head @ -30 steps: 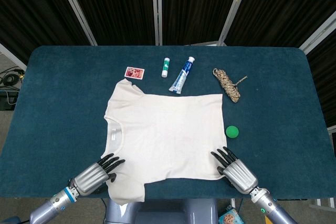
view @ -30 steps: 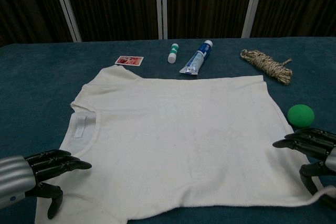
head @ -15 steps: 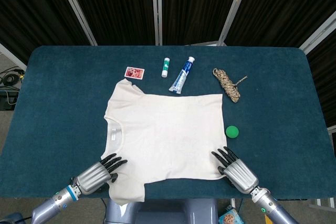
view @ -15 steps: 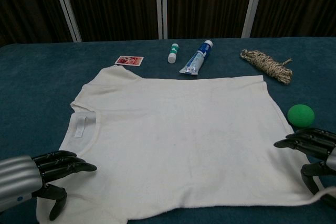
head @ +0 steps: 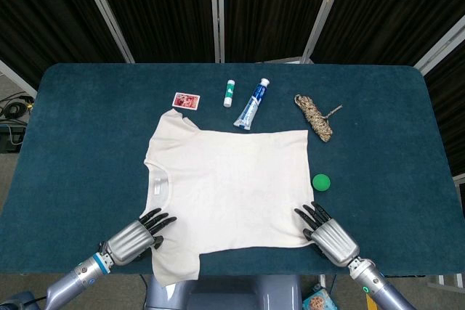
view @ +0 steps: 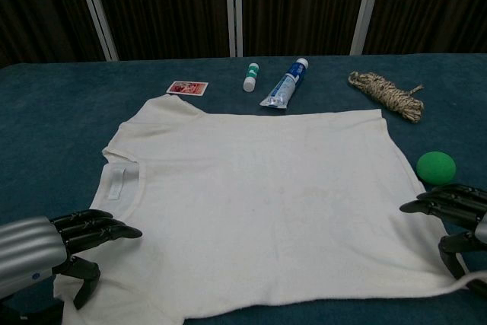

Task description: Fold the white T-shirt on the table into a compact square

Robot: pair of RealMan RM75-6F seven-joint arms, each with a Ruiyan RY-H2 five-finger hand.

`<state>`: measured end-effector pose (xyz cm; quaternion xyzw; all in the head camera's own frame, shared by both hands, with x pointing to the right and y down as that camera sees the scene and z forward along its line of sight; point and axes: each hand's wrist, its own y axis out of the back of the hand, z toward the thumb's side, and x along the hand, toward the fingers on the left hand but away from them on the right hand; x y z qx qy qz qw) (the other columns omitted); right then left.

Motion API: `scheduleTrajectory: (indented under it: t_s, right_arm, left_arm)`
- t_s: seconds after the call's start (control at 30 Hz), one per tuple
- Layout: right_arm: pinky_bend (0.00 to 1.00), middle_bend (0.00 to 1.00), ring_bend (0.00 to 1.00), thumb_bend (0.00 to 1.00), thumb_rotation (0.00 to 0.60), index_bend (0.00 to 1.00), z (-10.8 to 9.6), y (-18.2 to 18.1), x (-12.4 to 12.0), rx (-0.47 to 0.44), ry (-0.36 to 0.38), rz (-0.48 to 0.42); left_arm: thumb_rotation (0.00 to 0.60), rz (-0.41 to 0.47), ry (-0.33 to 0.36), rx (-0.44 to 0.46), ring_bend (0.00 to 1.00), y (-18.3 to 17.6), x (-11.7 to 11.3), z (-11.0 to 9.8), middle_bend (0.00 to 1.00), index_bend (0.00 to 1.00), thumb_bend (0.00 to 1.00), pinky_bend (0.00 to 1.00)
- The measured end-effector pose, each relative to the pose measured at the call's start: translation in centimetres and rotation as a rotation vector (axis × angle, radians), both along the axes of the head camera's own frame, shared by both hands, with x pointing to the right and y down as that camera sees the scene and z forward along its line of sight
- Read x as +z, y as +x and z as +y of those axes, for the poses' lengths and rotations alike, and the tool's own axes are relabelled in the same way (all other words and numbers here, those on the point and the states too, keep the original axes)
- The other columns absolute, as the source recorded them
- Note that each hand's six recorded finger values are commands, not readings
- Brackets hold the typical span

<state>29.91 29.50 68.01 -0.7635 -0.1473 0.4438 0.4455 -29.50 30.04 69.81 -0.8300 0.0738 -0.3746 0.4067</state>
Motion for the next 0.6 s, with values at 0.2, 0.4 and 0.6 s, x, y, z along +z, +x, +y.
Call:
scheduleTrajectory:
  t_s: [0.2,0.4,0.6]
  right_arm:
    - [0.00,0.08,0.00,0.46,0.600,0.69,-0.1,-0.1,-0.3,-0.001,0.005,-0.010]
    - [0.00,0.09,0.00,0.47,0.600,0.71,-0.5,-0.5,-0.9,-0.015,-0.003,-0.042]
    - [0.00,0.11,0.00,0.47,0.600,0.71,-0.7,-0.8,-1.6,-0.056,-0.038,-0.088]
  left_arm:
    - [0.600,0.022,-0.011,-0.030,0.00,0.2,-0.1,-0.3,0.00,0.70,0.57,0.00]
    - [0.600,0.045,-0.033,-0.057,0.00,0.6,-0.5,-0.7,0.00,0.79,0.57,0.00]
    - [0.600,0.084,-0.058,-0.087,0.00,0.7,-1.7,-1.1,0.00,0.81,0.57,0.00]
